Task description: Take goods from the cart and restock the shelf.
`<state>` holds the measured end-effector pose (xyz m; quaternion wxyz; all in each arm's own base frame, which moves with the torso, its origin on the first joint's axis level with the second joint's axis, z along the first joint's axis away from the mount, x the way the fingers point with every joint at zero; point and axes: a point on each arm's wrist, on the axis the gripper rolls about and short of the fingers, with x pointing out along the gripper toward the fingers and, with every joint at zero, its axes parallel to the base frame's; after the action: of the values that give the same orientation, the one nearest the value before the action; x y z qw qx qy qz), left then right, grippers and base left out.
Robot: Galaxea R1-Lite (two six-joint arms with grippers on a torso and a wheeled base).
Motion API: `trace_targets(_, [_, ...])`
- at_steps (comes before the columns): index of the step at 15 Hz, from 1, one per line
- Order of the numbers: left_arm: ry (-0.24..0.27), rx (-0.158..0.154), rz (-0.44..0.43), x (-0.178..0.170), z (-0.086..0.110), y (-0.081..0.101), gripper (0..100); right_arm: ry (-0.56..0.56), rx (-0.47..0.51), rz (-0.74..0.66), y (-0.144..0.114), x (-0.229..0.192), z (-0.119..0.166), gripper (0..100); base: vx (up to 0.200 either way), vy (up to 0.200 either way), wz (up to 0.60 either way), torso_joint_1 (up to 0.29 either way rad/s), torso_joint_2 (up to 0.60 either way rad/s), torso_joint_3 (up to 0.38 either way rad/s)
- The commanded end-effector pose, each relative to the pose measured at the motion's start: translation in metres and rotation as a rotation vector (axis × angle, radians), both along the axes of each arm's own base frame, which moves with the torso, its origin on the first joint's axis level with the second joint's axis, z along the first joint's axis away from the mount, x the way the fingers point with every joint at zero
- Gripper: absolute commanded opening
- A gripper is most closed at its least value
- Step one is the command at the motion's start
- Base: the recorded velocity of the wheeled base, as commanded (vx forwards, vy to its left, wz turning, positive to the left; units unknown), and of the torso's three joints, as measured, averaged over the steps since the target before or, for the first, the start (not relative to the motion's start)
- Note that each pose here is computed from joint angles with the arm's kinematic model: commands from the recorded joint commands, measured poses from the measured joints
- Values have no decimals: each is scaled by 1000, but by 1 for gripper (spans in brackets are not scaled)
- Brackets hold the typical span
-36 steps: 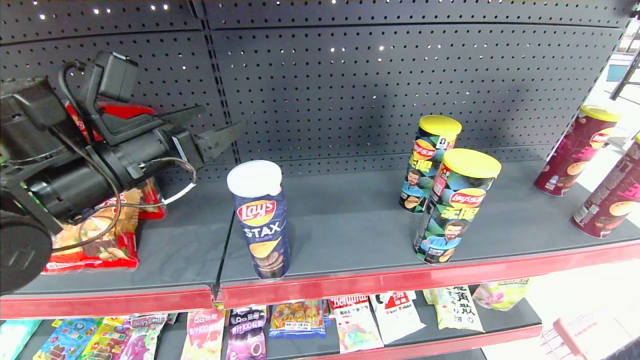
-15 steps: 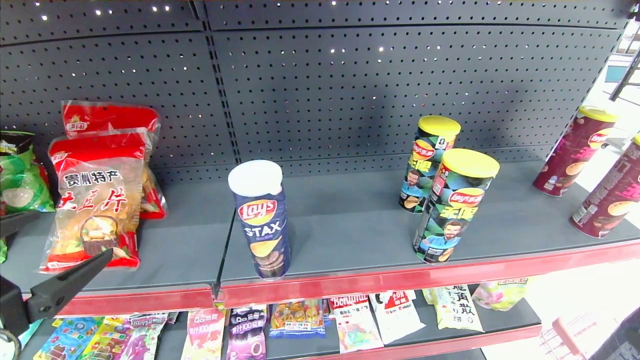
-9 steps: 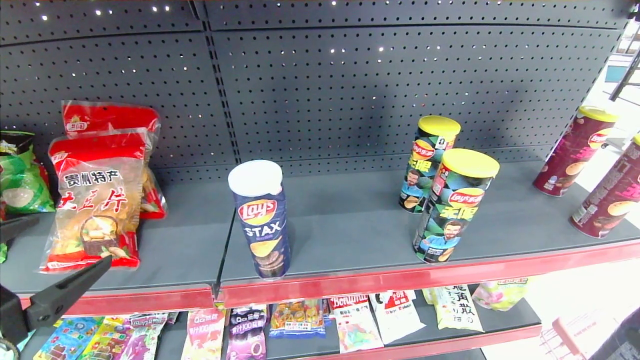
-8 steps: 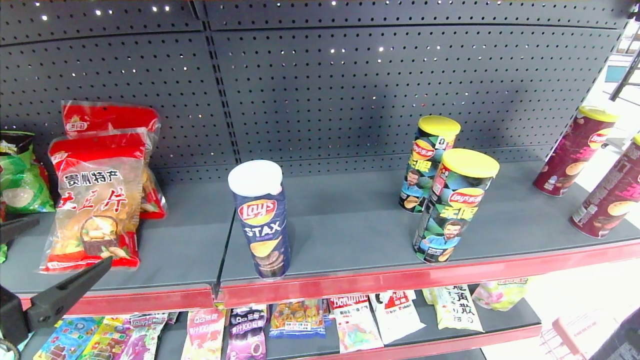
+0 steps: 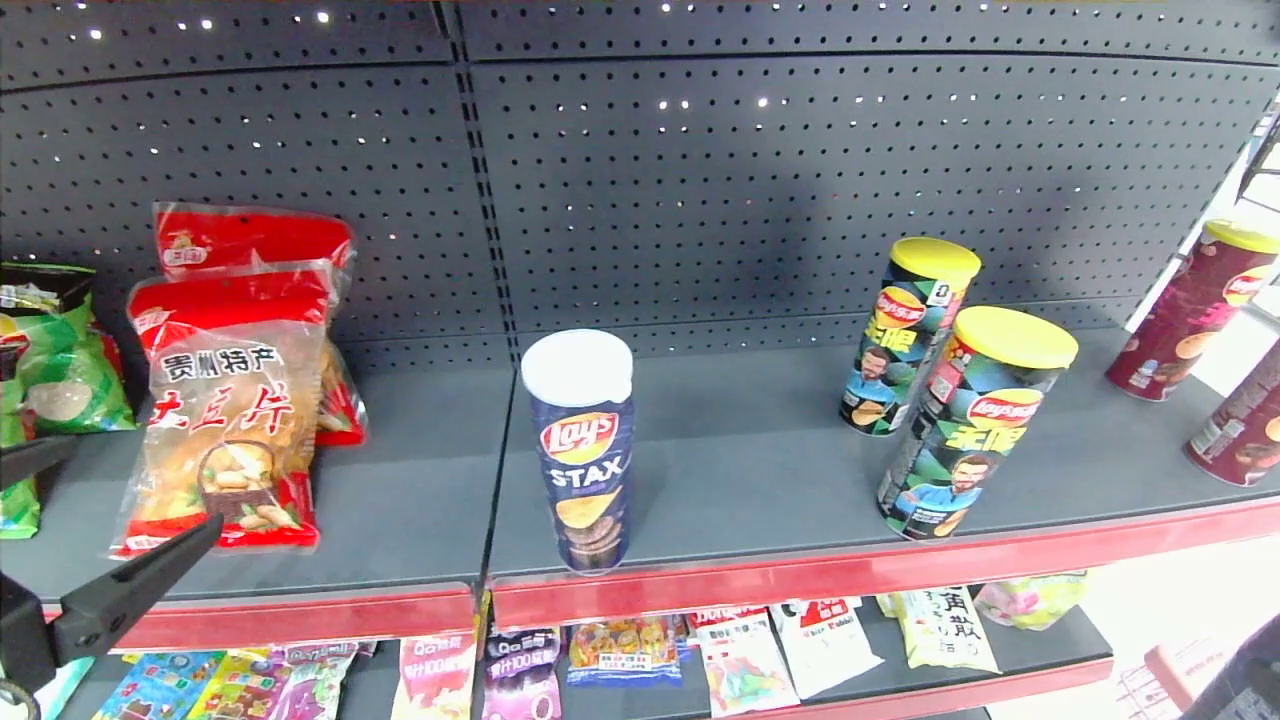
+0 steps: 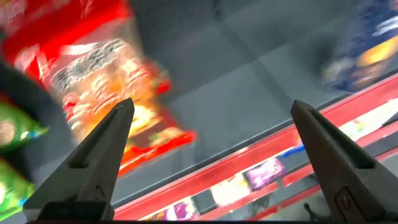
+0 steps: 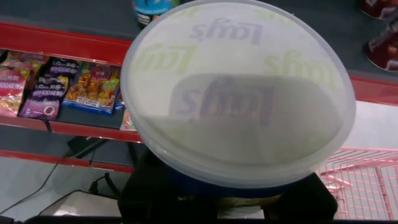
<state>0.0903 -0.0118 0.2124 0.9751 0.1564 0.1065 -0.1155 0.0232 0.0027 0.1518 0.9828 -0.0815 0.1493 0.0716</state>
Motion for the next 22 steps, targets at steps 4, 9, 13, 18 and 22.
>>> trace_targets(4, [8,22,-5,0,-4,0,100,2,0,2,0,0,0,0,0,100,0,-2,0,2])
trace_targets(9, [-6,30,-9,-7,-6,1,100,-8,-18,6,0,1,3,0,0,0,0,0,0,0])
trace_targets(13, [-15,40,-13,-10,-8,1,100,-15,-21,7,0,0,4,0,0,0,0,0,0,0])
trace_targets(18, [-37,52,-18,-15,-7,1,100,-33,-54,46,1,7,18,0,0,0,0,0,0,0])
trace_targets(22, [-42,38,-8,-25,-12,3,100,-82,-19,246,10,45,72,0,0,0,0,0,0,0])
